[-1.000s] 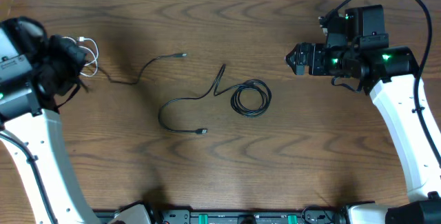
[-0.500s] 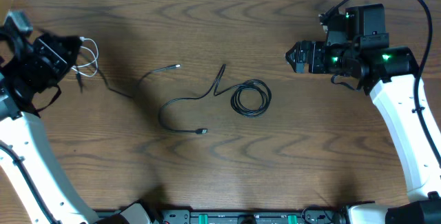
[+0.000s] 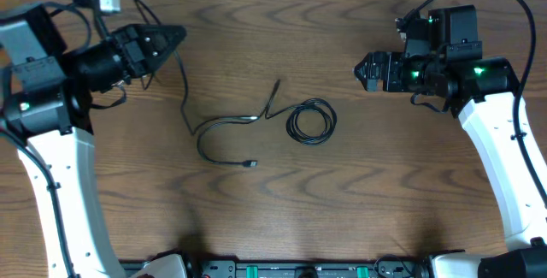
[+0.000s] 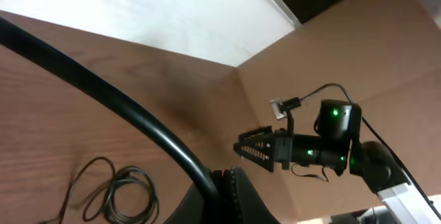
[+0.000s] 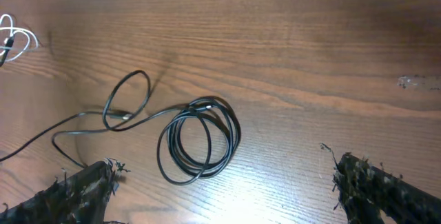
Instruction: Untangle cables
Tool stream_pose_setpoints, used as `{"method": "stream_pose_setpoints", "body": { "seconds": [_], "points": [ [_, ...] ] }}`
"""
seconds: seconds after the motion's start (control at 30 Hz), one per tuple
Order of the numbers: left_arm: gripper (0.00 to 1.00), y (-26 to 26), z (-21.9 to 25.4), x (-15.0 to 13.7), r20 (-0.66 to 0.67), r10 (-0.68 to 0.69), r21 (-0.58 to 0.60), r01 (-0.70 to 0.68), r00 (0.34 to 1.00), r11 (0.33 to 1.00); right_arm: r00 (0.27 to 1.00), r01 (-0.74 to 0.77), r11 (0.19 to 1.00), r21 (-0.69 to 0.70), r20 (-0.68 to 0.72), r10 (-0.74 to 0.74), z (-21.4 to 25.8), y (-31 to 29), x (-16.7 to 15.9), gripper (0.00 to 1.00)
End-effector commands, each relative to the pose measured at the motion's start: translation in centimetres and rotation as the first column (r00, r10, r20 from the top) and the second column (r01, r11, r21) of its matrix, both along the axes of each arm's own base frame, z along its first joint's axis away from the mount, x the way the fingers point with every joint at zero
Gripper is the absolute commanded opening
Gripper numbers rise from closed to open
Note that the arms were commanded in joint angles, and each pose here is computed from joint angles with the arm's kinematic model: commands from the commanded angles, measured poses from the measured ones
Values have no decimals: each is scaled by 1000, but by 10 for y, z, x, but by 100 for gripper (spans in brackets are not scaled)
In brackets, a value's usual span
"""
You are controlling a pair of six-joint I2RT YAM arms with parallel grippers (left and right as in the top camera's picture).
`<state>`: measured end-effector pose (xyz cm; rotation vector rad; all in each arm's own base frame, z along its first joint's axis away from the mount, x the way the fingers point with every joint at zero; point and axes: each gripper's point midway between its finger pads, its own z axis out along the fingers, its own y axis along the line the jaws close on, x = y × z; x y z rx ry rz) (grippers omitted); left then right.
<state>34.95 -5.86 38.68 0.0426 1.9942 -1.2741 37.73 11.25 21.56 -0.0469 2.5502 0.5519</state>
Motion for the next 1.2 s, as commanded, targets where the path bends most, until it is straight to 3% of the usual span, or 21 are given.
{"method": "stream_pose_setpoints", "body": {
  "seconds": [0.0,0.17,0.23,0.27,0.37,0.47,0.57,0.7,0.83,0.93,1.0,1.17],
  "points": [
    [7,-1,6,0,-18,26,-10,-26,1000,1000,1000,-16,1000,-8,-8,16,-3,3,-1,99],
    [8,31,-14,24,-102,272,84,-264,957,961,1000,-16,1000,-8,-9,16,-3,3,-1,99],
    [8,56,-30,32,-140,419,165,-396,897,903,1000,-16,1000,-9,-14,16,-4,2,-2,99],
    [7,71,-40,33,-163,502,213,-467,849,858,1000,-16,1000,-10,-18,16,-5,2,-3,99],
    [7,143,-88,11,-213,827,493,-673,520,551,999,-17,1000,-12,-28,17,-6,2,-5,99],
    [7,165,-106,-13,-201,898,623,-657,391,425,999,-17,1000,-12,-27,16,-6,2,-5,99],
    [7,154,-112,-18,-256,873,619,-623,415,478,1000,-19,1000,-12,-16,19,-5,2,-3,99],
    [8,102,-104,-8,-389,690,445,-532,610,721,1000,-19,1000,-11,-8,18,-4,2,-1,99],
    [8,74,-96,-9,-425,560,348,-442,712,826,1000,-19,1000,-11,-12,19,-4,2,-2,99],
    [7,79,-106,-19,-429,575,408,-418,697,812,1000,-19,1000,-12,-17,19,-5,2,-3,99],
    [7,96,-119,-29,-424,652,511,-429,629,745,1000,-19,1000,-12,-17,19,-5,2,-3,99],
    [7,163,-141,-63,-274,881,796,-423,386,433,1000,-25,1000,-16,-14,25,-5,2,-3,99]
  ]
}}
